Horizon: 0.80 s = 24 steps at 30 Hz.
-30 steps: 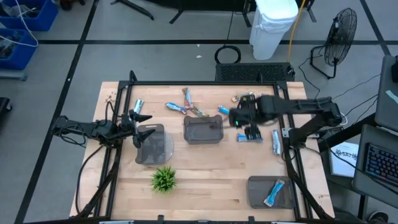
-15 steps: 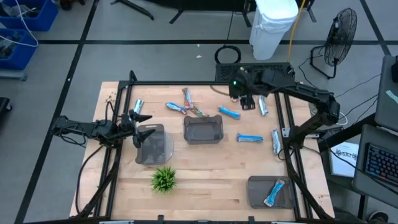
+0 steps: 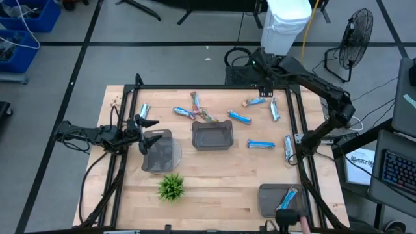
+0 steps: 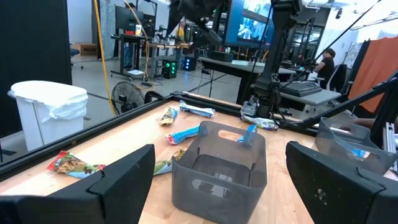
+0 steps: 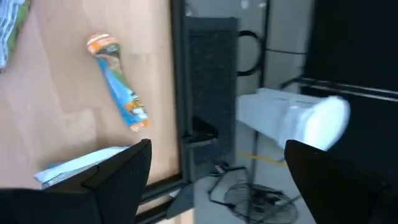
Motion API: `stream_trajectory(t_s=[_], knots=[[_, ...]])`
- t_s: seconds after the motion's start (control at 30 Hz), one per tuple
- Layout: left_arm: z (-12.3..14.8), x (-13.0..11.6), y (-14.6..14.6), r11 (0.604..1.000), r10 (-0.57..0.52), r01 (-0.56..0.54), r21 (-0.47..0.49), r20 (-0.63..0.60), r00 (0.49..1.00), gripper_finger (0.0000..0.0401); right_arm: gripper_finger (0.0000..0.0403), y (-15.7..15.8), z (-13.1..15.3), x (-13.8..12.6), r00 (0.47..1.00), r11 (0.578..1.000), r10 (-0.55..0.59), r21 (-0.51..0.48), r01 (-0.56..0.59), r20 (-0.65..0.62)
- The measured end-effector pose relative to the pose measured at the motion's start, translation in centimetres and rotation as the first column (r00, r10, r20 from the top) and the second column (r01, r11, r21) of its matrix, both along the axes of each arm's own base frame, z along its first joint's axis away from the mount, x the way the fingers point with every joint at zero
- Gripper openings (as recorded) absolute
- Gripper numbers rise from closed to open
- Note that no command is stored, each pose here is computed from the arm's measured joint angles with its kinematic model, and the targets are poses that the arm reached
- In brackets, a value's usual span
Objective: Pick and place Granola Bars by type
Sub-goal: Put the orange granola bar into the bottom black bin
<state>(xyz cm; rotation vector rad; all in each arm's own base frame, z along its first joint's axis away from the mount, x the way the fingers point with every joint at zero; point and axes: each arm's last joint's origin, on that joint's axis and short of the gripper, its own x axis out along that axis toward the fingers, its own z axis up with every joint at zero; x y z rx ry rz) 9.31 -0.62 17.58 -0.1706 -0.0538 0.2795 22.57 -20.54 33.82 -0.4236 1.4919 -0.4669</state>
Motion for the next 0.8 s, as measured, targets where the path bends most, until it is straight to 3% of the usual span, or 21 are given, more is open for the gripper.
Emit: stream_trajectory(t_s=[0.1,0.27,0.5,0.67,0.8], knots=[[0.0,0.0,0.0,1.0,0.0,0.0,0.0,0.0,1.0,0.0361,0.0359,-1.8,-1.5,0.0,1.0,0.998,0.01,0.063,-0.009,-0.019],[0.0,0.0,0.0,1.0,0.0,0.0,0.0,0.0,1.0,0.0361,0.0359,-4.6,-2.6,-0.1,0.99,0.992,-0.005,0.127,-0.013,0.138],[0.0,0.0,0.0,1.0,0.0,0.0,0.0,0.0,1.0,0.0361,0.0359,-5.9,-5.6,-0.3,1.0,0.964,0.001,0.267,-0.005,0.015],[0.0,0.0,0.0,1.0,0.0,0.0,0.0,0.0,1.0,0.0361,0.0353,-6.4,-7.6,0.5,0.999,0.931,0.025,0.364,-0.038,0.04],[0.0,0.0,0.0,1.0,0.0,0.0,0.0,0.0,1.0,0.0361,0.0353,-7.2,-9.3,1.2,0.999,0.926,0.038,0.375,-0.046,0.028]])
